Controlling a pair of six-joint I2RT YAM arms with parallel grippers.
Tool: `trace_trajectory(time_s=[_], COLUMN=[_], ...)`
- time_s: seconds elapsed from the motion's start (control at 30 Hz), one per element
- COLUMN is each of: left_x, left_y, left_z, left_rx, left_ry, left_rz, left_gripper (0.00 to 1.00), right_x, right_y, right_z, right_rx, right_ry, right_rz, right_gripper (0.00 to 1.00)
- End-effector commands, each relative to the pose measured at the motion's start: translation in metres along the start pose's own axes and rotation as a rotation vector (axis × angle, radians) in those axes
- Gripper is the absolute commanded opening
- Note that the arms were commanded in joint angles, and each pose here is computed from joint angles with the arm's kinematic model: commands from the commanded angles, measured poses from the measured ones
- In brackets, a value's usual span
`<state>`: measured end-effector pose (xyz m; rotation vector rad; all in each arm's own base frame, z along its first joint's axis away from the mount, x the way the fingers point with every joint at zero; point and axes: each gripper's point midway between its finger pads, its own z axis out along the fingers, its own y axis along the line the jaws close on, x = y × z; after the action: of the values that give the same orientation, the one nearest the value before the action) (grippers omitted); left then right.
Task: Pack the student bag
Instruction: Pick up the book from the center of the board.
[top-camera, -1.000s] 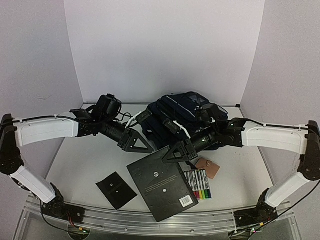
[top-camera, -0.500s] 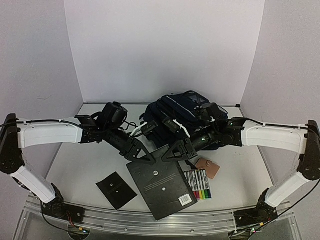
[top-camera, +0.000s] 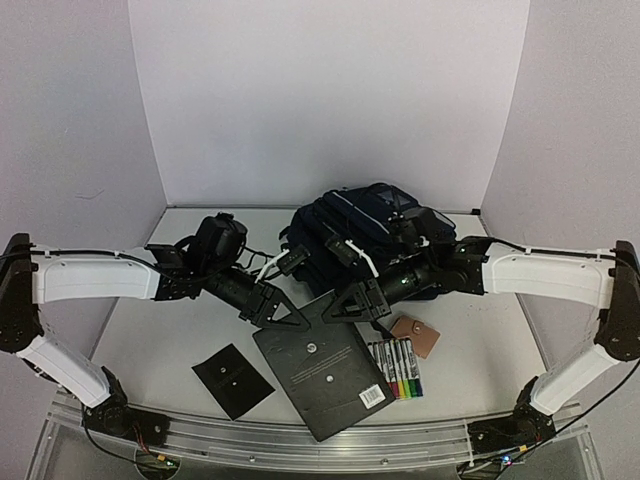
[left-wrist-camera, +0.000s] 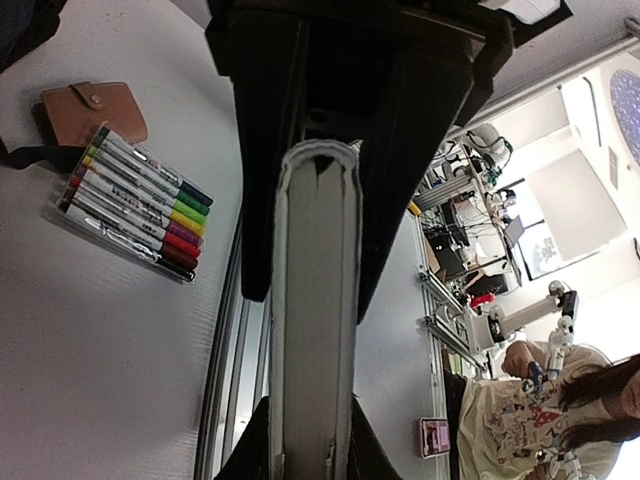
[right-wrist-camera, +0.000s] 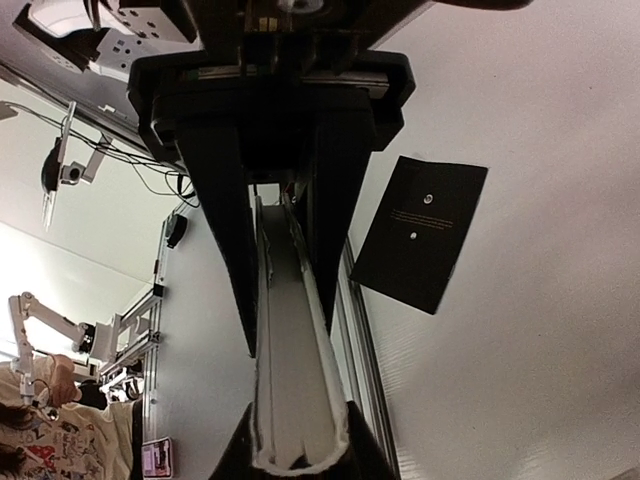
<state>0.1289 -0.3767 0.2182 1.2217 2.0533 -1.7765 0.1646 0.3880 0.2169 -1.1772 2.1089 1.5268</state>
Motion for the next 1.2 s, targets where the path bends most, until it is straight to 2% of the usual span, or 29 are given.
trace_trajectory(time_s=[0.0, 0.1, 0.2, 0.47, 0.63, 0.83, 1.17], left_x=[-0.012, -0.015, -0.020, -0.045, -0.068, -0.094, -0.109], left_y=[0.006, 0.019, 0.030, 0.034, 0.021, 0.002, -0.033], left_z=[-0.011, -0.017, -0.026, -0.067, -0.097, -0.120, -0.141], left_rx=[-0.106, -0.188, -0.238, -0.250, -0.232, -0.158, -0.064], left_ry=[-0.111, -0.177, -0.239, -0.470, -0.625, -0.766, -0.893], left_rz=[-0.050, -0.077, -0.141, -0.223, -0.188, -0.118, -0.006], left_gripper=[0.00, 0.00, 0.00, 0.00, 0.00, 0.00, 0.00], right_x=[-0.027, -0.030, -0.035, -0.048, -0.046, -0.049, -0.046], right_y=[-0.024, -0.039, -0.053, -0.075, -0.077, -0.068, -0.062], right_z=[-0.012, -0.019, -0.032, -0.086, -0.110, -0.125, -0.105], right_rx=[0.145, 0.220, 0.304, 0.483, 0.506, 0.425, 0.190], right_ry=[-0.120, -0.152, -0.202, -0.434, -0.557, -0.687, -0.741], right_rz=[-0.071, -0.055, -0.034, 0.070, 0.135, 0.189, 0.271], right_gripper=[0.43, 0.62, 0.75, 0.97, 0.98, 0.98, 0.98])
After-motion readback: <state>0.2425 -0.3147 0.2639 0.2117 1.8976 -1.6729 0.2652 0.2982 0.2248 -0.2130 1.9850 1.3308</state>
